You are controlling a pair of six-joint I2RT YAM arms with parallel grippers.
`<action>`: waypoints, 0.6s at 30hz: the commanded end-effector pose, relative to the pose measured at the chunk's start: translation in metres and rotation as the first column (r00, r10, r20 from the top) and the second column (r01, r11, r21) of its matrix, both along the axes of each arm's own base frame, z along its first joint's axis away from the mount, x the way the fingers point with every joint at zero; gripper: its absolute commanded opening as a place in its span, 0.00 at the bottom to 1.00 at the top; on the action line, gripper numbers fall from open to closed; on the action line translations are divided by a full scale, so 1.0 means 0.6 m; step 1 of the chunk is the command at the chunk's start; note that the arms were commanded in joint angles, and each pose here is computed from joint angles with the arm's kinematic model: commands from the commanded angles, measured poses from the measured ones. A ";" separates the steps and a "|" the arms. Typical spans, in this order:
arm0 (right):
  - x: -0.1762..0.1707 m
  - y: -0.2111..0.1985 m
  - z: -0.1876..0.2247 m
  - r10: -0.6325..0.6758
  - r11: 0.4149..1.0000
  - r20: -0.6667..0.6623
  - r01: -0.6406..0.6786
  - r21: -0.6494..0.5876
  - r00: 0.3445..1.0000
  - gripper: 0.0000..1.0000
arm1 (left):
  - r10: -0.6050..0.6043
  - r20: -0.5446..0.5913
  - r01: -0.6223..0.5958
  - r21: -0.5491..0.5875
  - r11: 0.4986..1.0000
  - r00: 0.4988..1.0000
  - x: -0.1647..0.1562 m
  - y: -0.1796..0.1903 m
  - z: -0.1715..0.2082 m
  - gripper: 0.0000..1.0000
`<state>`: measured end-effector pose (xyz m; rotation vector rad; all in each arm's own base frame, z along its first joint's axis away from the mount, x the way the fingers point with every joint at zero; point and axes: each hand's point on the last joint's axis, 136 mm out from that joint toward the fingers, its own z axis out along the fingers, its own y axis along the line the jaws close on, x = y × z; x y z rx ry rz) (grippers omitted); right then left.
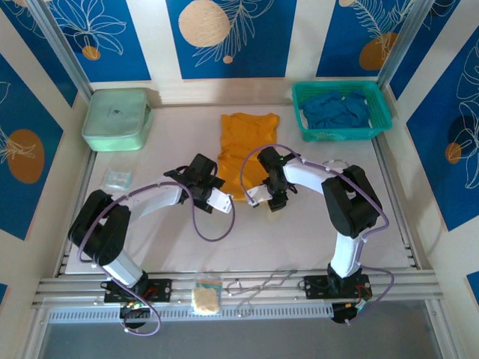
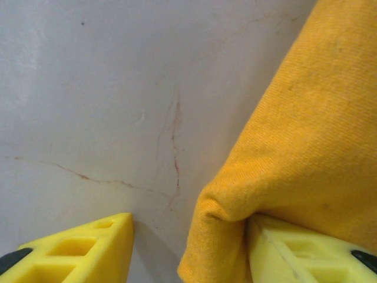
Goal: Fold and stack the t-shirts
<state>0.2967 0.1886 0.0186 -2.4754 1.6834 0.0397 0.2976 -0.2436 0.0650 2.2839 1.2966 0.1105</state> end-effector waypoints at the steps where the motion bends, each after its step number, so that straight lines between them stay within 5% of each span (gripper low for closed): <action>1: -0.001 0.005 -0.009 -0.004 1.000 -0.031 0.005 0.010 1.000 0.47 | -0.033 -0.065 0.035 0.040 0.999 0.997 -0.022 0.004 -0.030 0.65; 18: -0.018 0.005 -0.012 -0.016 1.000 -0.068 0.017 0.014 0.998 0.44 | 0.005 -0.110 0.006 0.103 0.995 0.994 0.032 -0.008 -0.063 0.61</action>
